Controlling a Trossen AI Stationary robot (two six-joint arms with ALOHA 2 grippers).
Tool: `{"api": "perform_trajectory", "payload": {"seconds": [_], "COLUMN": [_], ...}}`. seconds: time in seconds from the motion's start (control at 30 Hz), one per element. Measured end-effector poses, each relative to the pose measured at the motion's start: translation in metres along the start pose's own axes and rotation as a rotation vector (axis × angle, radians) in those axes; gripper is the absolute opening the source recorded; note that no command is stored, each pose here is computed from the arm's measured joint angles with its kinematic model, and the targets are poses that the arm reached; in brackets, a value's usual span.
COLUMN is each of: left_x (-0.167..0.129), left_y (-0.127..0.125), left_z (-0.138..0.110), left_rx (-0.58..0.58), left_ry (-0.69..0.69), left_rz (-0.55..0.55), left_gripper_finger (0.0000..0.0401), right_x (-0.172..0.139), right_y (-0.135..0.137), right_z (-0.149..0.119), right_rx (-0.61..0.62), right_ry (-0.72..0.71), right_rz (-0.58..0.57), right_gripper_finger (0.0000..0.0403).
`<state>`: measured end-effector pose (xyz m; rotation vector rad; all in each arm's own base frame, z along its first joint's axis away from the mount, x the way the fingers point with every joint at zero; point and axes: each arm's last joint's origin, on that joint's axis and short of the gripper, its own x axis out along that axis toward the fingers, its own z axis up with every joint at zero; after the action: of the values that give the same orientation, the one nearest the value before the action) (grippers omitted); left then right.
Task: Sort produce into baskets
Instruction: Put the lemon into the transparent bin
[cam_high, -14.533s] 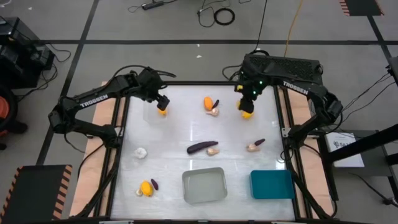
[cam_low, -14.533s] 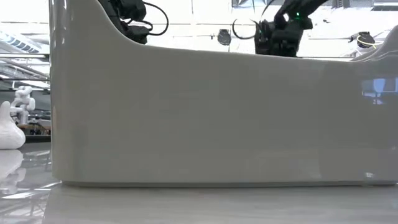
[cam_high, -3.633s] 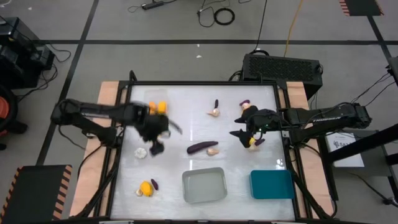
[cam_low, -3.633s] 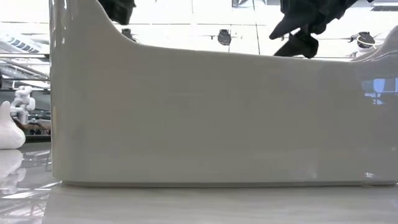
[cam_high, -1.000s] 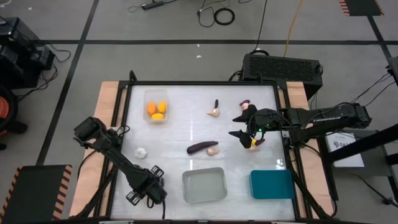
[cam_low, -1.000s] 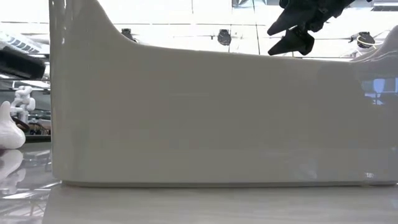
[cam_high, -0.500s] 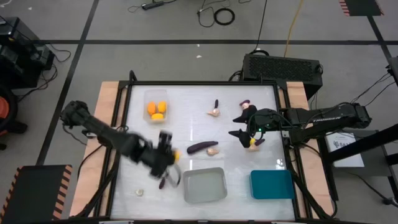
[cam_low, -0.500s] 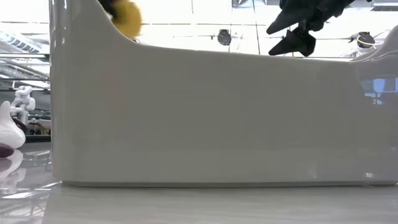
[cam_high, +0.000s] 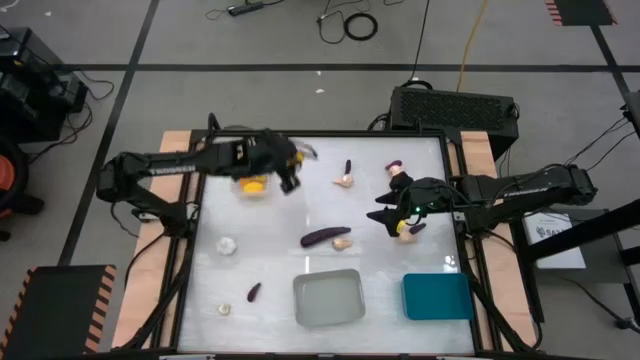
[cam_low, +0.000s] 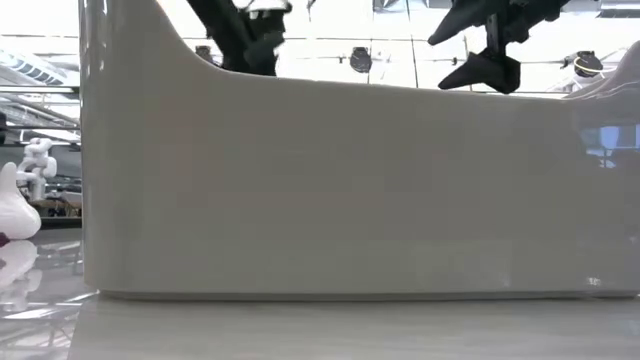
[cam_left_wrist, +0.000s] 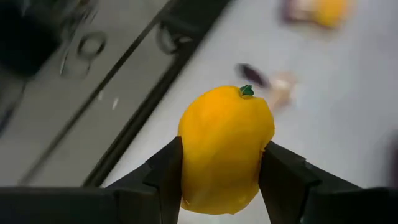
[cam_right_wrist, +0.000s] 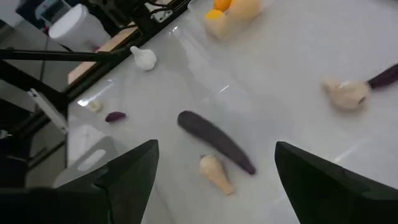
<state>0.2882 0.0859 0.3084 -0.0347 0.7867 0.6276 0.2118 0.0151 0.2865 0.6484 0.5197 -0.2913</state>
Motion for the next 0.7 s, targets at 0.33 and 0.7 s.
{"api": "perform_trajectory", "payload": {"seconds": [0.33,0.7], "left_x": [0.045,0.080], "left_y": [0.055,0.067], "left_z": [-0.034,-0.065], "left_rx": [-0.354,-0.326], "left_ry": [0.363,0.663], "left_rz": [0.219,0.333], "left_gripper_finger": [0.0174,0.0188], "right_x": [-0.003,-0.004], "right_y": [0.011,0.011], "right_z": [-0.012,-0.018], "right_rx": [0.061,0.052], "right_ry": [0.051,0.065], "right_rz": [0.040,0.002], "right_gripper_finger": [0.0313,0.0313]}}
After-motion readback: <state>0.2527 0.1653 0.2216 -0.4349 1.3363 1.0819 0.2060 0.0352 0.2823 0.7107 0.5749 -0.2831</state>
